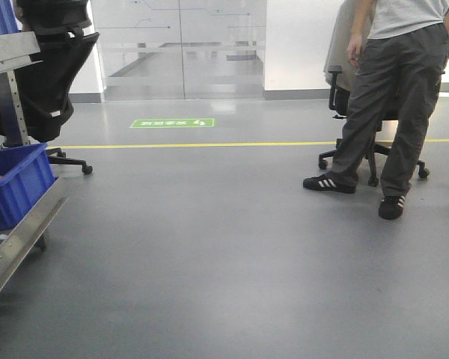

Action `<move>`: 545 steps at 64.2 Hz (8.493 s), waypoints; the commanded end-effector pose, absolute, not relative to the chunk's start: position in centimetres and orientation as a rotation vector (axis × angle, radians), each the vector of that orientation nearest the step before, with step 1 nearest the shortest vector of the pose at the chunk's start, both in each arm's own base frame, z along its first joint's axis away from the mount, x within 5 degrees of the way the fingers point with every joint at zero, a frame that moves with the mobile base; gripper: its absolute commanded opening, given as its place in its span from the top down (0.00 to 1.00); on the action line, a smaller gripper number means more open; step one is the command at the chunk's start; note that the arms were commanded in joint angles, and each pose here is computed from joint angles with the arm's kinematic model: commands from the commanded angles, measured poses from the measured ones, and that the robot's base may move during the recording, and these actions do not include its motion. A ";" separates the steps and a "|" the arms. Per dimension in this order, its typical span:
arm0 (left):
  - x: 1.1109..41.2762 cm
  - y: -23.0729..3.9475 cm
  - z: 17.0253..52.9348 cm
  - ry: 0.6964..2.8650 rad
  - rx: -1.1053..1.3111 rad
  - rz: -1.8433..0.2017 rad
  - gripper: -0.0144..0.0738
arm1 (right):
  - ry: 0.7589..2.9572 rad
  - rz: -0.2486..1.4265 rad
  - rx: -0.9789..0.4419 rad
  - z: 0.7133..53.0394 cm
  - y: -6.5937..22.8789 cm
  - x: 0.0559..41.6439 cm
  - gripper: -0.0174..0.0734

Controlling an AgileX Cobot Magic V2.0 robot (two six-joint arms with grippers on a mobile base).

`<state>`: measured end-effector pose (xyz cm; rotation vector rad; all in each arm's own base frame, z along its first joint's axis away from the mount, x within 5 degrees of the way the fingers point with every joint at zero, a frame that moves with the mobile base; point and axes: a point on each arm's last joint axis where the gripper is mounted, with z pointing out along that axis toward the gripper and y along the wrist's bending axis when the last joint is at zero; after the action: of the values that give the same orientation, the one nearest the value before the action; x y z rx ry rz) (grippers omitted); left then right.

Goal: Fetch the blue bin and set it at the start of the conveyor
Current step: 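Hold the teal bin with both grippers while driving to the conveyor, then approach the red-framed conveyor and position the bin above its belt, then lower the teal bin onto the belt and open both grippers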

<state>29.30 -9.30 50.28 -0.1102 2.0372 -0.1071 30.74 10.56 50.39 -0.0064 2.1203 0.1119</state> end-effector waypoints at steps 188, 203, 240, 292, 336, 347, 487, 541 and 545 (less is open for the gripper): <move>28.7 -8.8 51.6 1.956 -0.101 -0.090 0.96 | 2.040 0.077 -0.025 51.6 10.1 30.4 0.98; 28.7 -8.8 51.6 1.956 -0.101 -0.090 0.96 | 2.040 0.077 -0.025 51.6 10.1 30.4 0.98; 28.7 -8.8 51.6 1.956 -0.101 -0.090 0.96 | 2.040 0.077 -0.025 51.6 10.1 30.4 0.98; 28.7 -8.8 51.6 1.956 -0.101 -0.090 0.96 | 2.054 0.071 -0.022 51.5 10.0 30.4 0.98; 28.7 -8.8 51.6 1.956 -0.101 -0.090 0.96 | 2.054 0.071 -0.022 51.5 10.0 30.4 0.98; 28.7 -8.8 51.6 1.956 -0.101 -0.090 0.96 | 2.054 0.071 -0.022 51.5 10.0 30.4 0.98; 31.4 -9.7 48.6 2.064 -0.159 -0.056 0.96 | 2.120 0.083 0.094 48.9 10.7 32.5 0.98; 37.4 -13.9 29.6 2.215 0.079 -0.128 0.96 | 2.251 0.186 -0.050 29.4 15.1 39.3 0.98; 37.8 -14.0 28.7 2.230 0.091 -0.115 0.96 | 2.232 0.202 -0.056 29.2 15.2 39.7 0.98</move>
<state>37.13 -11.86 28.56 0.0247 2.3287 0.0153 39.18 13.03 27.96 -0.0052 2.3795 0.0362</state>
